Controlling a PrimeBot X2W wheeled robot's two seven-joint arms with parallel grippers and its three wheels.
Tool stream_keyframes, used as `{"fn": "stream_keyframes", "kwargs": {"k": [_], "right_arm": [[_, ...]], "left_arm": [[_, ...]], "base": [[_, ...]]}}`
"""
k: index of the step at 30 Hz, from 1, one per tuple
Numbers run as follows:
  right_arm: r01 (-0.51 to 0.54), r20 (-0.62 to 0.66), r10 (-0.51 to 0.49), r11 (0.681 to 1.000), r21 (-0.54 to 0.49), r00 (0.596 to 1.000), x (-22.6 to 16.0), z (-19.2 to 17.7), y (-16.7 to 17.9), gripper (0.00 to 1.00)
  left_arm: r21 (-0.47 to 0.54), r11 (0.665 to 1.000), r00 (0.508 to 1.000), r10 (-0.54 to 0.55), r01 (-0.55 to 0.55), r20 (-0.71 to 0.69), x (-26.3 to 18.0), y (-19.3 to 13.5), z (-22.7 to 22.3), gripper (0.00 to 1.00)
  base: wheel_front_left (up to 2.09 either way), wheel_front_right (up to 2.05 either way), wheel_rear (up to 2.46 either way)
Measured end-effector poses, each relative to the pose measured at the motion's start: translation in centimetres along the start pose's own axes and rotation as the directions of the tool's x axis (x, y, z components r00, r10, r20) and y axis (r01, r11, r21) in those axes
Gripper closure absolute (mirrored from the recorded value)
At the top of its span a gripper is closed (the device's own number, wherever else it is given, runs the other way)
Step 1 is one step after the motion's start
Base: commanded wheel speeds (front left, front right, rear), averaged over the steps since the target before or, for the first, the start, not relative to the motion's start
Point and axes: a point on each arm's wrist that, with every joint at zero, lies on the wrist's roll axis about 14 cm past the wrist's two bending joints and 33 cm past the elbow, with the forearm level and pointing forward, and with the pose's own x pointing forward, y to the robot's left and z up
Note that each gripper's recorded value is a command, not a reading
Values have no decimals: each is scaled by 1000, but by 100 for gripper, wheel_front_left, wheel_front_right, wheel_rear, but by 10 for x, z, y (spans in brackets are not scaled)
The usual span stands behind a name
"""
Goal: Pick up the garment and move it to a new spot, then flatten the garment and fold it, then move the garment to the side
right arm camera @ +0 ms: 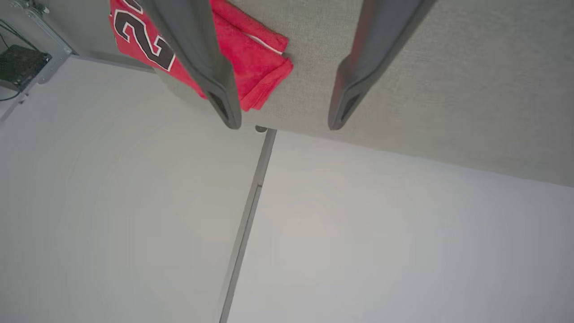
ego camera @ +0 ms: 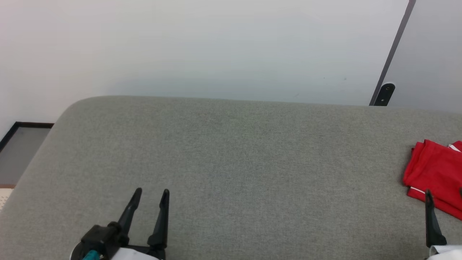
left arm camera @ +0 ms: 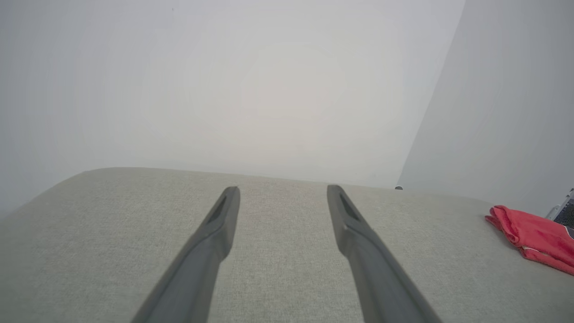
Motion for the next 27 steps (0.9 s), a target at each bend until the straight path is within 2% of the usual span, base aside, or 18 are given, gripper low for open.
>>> {"fn": "stream_keyframes", "kwargs": {"k": [9,27], "right_arm": [[36,-19,-36,999,15,999,-10,-6,-8,0],[27,-35,-26,999,35,999,-17,-10,-1,0]], "left_arm": [[16,1000,1000,15,-15,-15,-6,7,-3,0],[13,1000,1000,18,-18,-19,3,10,-5,0]], "base": [[0,0,0],[0,0,0]]}}
